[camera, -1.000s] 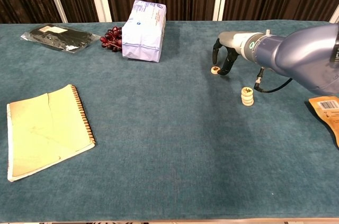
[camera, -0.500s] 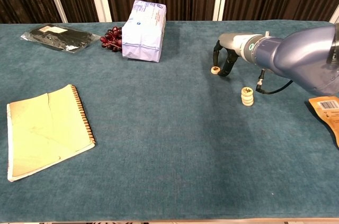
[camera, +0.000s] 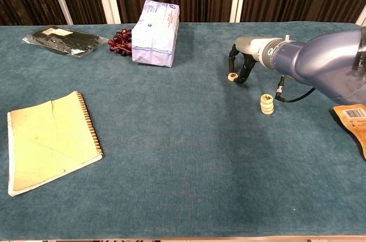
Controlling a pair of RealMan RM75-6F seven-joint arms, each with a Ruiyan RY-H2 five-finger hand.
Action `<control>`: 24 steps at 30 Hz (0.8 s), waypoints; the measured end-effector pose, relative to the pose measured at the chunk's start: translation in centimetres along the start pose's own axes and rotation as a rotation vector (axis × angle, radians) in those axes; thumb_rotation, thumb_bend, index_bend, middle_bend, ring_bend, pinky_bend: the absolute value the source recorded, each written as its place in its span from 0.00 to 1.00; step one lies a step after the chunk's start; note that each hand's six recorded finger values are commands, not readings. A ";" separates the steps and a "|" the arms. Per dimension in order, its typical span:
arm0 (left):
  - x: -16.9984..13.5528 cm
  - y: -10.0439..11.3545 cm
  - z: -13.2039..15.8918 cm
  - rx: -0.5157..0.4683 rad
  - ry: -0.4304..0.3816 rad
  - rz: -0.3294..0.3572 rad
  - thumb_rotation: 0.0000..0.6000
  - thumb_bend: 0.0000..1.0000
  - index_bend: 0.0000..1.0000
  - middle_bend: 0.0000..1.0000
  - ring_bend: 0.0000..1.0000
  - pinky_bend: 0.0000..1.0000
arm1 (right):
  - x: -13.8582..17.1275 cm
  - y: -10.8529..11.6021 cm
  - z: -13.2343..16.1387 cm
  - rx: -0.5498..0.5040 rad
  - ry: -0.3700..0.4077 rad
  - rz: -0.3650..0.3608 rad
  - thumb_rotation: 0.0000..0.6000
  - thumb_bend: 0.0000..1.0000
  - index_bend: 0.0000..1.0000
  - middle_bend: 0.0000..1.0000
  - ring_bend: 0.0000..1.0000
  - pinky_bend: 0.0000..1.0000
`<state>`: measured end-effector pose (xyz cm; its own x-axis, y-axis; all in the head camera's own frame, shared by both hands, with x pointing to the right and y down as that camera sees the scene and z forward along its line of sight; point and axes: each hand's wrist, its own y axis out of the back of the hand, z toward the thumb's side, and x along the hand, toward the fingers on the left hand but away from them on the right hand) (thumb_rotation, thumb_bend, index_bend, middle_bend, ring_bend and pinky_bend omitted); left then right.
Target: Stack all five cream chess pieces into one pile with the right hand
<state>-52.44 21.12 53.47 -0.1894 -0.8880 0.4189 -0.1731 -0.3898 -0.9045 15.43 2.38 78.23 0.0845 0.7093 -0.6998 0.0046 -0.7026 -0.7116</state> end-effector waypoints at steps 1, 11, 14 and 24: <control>0.0 0.0 0.0 0.000 0.000 0.000 1.00 0.48 0.17 0.00 0.00 0.00 | 0.0 0.0 0.0 0.000 0.000 0.000 1.00 0.41 0.47 0.00 0.00 0.00; 0.0 0.0 -0.1 0.000 0.000 0.000 1.00 0.48 0.17 0.00 0.00 0.00 | 0.1 -0.1 -0.1 -0.005 -0.001 0.004 1.00 0.41 0.49 0.00 0.00 0.00; 0.0 0.0 -0.1 0.000 0.000 -0.001 1.00 0.48 0.17 0.00 0.00 0.00 | 0.1 -0.1 -0.1 -0.005 0.000 0.004 1.00 0.41 0.49 0.00 0.00 0.00; 0.0 0.0 0.0 0.000 0.000 -0.001 1.00 0.48 0.17 0.00 0.00 0.00 | 0.2 -0.3 -0.1 -0.004 0.006 0.013 1.00 0.41 0.49 0.00 0.00 0.00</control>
<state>-52.47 21.16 53.47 -0.1897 -0.8877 0.4194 -0.1728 -0.3903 -0.9043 15.51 2.71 78.30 0.0906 0.6996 -0.7088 0.0071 -0.7121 -0.7020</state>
